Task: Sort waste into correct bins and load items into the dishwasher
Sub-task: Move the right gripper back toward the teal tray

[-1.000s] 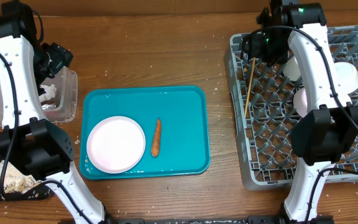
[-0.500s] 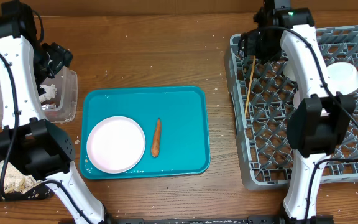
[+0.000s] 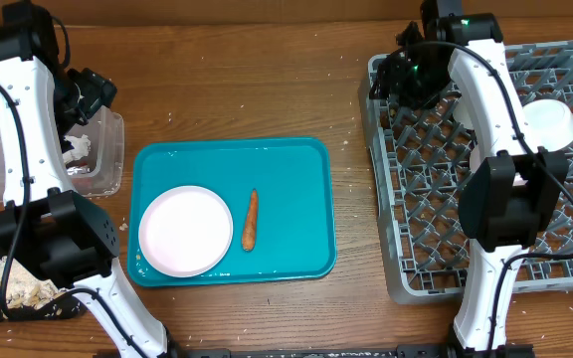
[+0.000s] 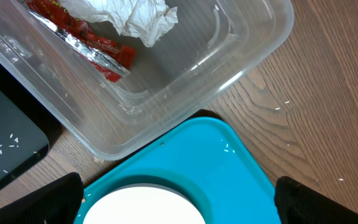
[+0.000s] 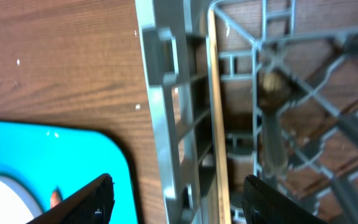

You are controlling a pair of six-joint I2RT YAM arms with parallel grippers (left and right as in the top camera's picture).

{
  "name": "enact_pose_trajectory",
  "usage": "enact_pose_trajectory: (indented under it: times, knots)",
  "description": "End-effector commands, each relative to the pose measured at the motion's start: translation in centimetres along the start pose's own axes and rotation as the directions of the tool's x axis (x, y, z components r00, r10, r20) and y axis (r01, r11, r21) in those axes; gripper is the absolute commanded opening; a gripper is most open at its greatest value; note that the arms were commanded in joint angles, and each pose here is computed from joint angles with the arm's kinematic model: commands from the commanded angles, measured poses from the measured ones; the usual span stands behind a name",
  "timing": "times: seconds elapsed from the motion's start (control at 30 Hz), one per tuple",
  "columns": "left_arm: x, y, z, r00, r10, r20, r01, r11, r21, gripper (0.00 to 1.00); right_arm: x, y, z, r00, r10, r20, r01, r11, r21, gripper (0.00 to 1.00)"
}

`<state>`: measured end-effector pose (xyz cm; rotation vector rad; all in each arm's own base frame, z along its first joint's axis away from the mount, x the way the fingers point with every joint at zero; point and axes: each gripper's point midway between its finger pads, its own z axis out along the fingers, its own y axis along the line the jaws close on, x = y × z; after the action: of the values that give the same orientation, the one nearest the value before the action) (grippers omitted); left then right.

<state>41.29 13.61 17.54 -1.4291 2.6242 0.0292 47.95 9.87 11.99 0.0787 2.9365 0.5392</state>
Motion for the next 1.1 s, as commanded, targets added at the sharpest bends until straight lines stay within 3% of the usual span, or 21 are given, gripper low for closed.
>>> enact_pose_trajectory:
  times: [0.0, 0.1, 0.2, 0.37, 0.43, 0.5, 0.57, 0.8, 1.07]
  knots:
    - [-0.2, 0.3, -0.5, 1.0, 0.02, 0.018, -0.02, 1.0, -0.003, 1.0, -0.5, 2.1, -3.9, 0.999, -0.018, 0.051, 0.021, 0.998, -0.052, 0.7]
    - [-0.2, 0.3, -0.5, 1.0, 0.02, 0.018, -0.02, 1.0, -0.003, 1.0, -0.1, 6.9, -8.7, 0.991, -0.066, 0.113, 0.088, 0.975, -0.202, 0.72]
    - [-0.2, 0.3, -0.5, 1.0, 0.02, 0.018, -0.02, 1.0, -0.003, 1.0, 1.3, 11.1, -10.5, 0.987, -0.107, 0.122, 0.14, 0.944, -0.3, 0.74]
    - [-0.2, 0.3, -0.5, 1.0, 0.02, 0.018, -0.02, 1.0, -0.003, 1.0, 5.2, 12.5, -6.2, 0.999, 0.022, -0.036, -0.026, 0.992, -0.121, 0.75]
    - [-0.2, 0.3, -0.5, 1.0, 0.02, 0.018, -0.02, 1.0, -0.003, 1.0, 7.8, 13.6, -3.9, 0.996, -0.003, -0.093, 0.001, 1.0, -0.026, 0.76]
    - [-0.2, 0.3, -0.5, 1.0, 0.02, 0.018, -0.02, 1.0, -0.003, 1.0, 10.5, 15.3, -1.7, 0.987, -0.075, -0.142, 0.08, 0.996, 0.026, 0.83]
    - [-0.2, 0.3, -0.5, 1.0, 0.02, 0.018, -0.02, 1.0, -0.003, 1.0, 12.7, 17.2, -0.4, 0.975, -0.134, -0.179, 0.141, 0.99, 0.023, 1.0]
    - [-0.2, 0.3, -0.5, 1.0, 0.02, 0.018, -0.02, 1.0, -0.003, 1.0, 17.3, 22.5, 1.3, 0.935, -0.291, -0.203, 0.292, 0.956, -0.026, 1.0]
    - [-0.2, 0.3, -0.5, 1.0, 0.02, 0.018, -0.02, 1.0, -0.003, 1.0, 17.2, 21.6, 0.8, 0.937, -0.271, -0.221, 0.276, 0.961, -0.009, 1.0]
